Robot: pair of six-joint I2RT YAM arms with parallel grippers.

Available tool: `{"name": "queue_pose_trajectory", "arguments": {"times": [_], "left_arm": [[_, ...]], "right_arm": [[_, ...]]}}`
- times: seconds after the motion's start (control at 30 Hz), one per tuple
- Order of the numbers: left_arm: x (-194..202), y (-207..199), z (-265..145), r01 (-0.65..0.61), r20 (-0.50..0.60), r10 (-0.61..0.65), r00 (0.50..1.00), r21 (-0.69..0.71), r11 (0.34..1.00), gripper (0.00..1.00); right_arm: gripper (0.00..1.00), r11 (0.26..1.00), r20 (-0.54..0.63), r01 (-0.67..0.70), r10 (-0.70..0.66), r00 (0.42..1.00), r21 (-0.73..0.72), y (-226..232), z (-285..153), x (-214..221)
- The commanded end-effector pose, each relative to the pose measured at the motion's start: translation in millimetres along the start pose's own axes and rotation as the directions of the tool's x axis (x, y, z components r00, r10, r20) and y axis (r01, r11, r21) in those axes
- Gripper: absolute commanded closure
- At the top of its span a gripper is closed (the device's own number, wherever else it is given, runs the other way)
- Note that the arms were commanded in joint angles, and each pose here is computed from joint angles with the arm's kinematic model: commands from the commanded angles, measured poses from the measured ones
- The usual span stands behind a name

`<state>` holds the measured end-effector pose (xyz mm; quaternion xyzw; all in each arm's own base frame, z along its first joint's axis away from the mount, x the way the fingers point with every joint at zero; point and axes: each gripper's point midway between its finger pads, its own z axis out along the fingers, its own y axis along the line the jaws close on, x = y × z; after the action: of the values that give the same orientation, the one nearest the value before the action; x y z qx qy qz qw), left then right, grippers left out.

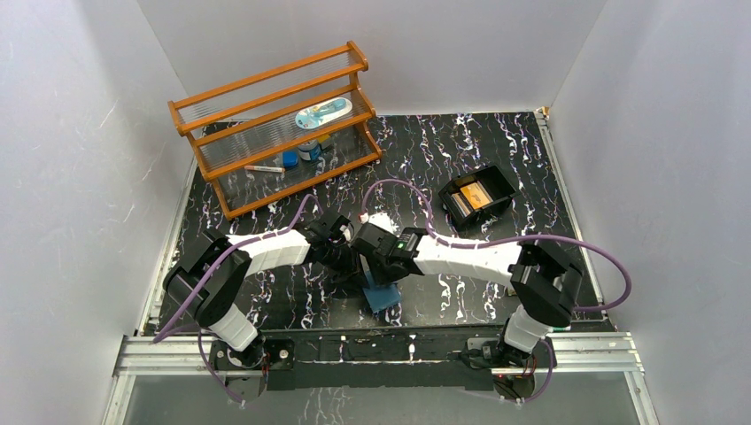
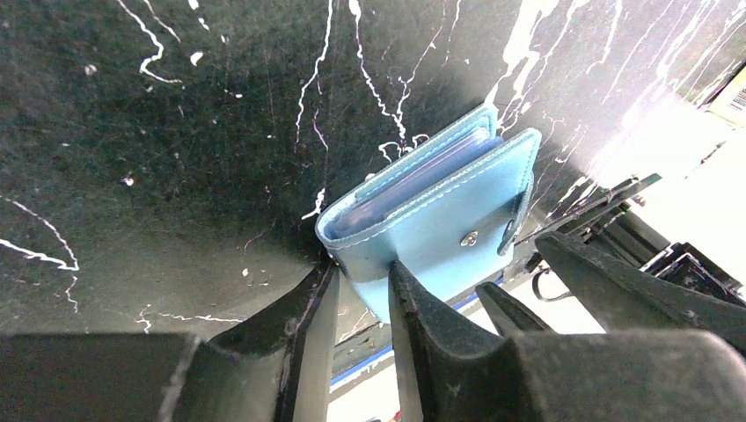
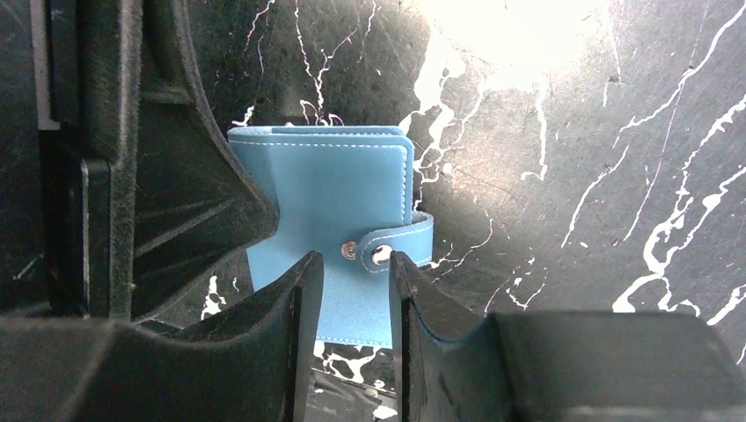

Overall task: Put the credit cards into the card holder
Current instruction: Close the card holder at the center of the board.

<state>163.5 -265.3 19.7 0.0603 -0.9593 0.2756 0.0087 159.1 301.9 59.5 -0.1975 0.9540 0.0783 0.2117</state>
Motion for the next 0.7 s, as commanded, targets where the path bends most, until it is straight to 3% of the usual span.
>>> {"name": "queue_pose_trajectory", "arguments": {"times": [0.0, 0.3, 0.57, 0.6, 0.67], "left_arm": [[1.7, 16.5, 2.1, 0.008, 0.007, -0.008, 1.0, -0.072, 0.997, 0.74], [1.6, 16.2, 1.6, 0.007, 0.009, -0.006, 1.0, -0.07, 0.998, 0.74], [1.6, 16.2, 1.6, 0.006, 0.009, -0.005, 1.0, -0.069, 0.998, 0.74], [1.8, 16.2, 1.7, 0.005, 0.009, -0.004, 1.0, -0.069, 0.998, 0.74], [1.8, 16.3, 1.4, 0.007, 0.009, -0.006, 1.0, -0.069, 0.998, 0.74]], "right_arm": [[0.59, 0.998, 0.028, 0.025, -0.027, 0.999, 0.063, -1.9, -1.6, -10.3], [0.65, 0.992, 0.008, 0.056, -0.058, 0.998, 0.114, -7.0, 6.6, -3.5], [0.86, 0.994, 0.026, 0.052, -0.055, 0.998, 0.093, -3.5, 2.5, -5.3], [0.86, 0.996, 0.024, 0.051, -0.053, 0.998, 0.075, -0.4, 1.9, -5.3], [0.72, 0.997, 0.02, 0.05, -0.051, 0.999, 0.054, 2.4, 1.2, -3.6]]}}
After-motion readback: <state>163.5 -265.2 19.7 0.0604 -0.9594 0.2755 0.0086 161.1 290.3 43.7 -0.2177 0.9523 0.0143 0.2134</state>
